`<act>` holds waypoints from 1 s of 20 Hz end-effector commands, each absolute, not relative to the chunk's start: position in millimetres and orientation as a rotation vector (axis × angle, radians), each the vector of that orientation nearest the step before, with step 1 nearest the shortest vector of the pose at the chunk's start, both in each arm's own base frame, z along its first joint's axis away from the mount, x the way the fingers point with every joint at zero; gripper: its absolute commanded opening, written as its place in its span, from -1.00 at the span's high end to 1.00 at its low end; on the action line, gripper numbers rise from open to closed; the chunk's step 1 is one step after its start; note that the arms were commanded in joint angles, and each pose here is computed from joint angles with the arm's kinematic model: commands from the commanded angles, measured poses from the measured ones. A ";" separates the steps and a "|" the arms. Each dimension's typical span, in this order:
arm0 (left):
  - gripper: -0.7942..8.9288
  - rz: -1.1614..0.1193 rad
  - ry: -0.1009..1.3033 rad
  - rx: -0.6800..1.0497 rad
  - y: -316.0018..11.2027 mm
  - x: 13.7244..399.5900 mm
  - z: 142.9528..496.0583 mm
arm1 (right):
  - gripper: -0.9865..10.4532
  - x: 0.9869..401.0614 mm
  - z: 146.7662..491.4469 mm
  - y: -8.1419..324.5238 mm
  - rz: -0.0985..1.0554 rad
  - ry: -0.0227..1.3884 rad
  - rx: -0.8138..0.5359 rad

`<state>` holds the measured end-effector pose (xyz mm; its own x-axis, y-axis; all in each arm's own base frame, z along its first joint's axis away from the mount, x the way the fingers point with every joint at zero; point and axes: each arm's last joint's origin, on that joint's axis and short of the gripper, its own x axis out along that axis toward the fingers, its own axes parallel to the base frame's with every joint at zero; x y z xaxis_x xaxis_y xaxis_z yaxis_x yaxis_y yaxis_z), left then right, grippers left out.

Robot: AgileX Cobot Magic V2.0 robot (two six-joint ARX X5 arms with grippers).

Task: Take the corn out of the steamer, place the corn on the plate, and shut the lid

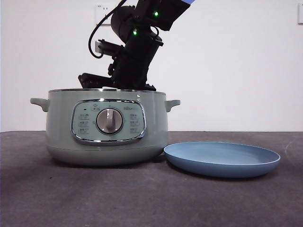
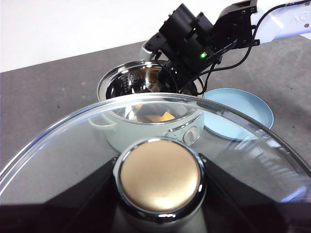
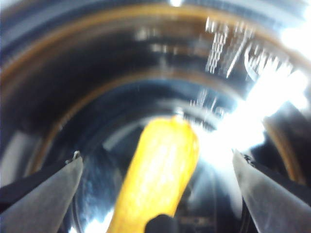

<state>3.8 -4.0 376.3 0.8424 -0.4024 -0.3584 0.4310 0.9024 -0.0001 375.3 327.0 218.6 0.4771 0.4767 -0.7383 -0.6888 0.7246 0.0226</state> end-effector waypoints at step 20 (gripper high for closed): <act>0.85 -0.437 0.278 0.064 -3.4 2.3 384.5 | 0.85 314.2 373.8 258.3 0.645 0.599 -0.345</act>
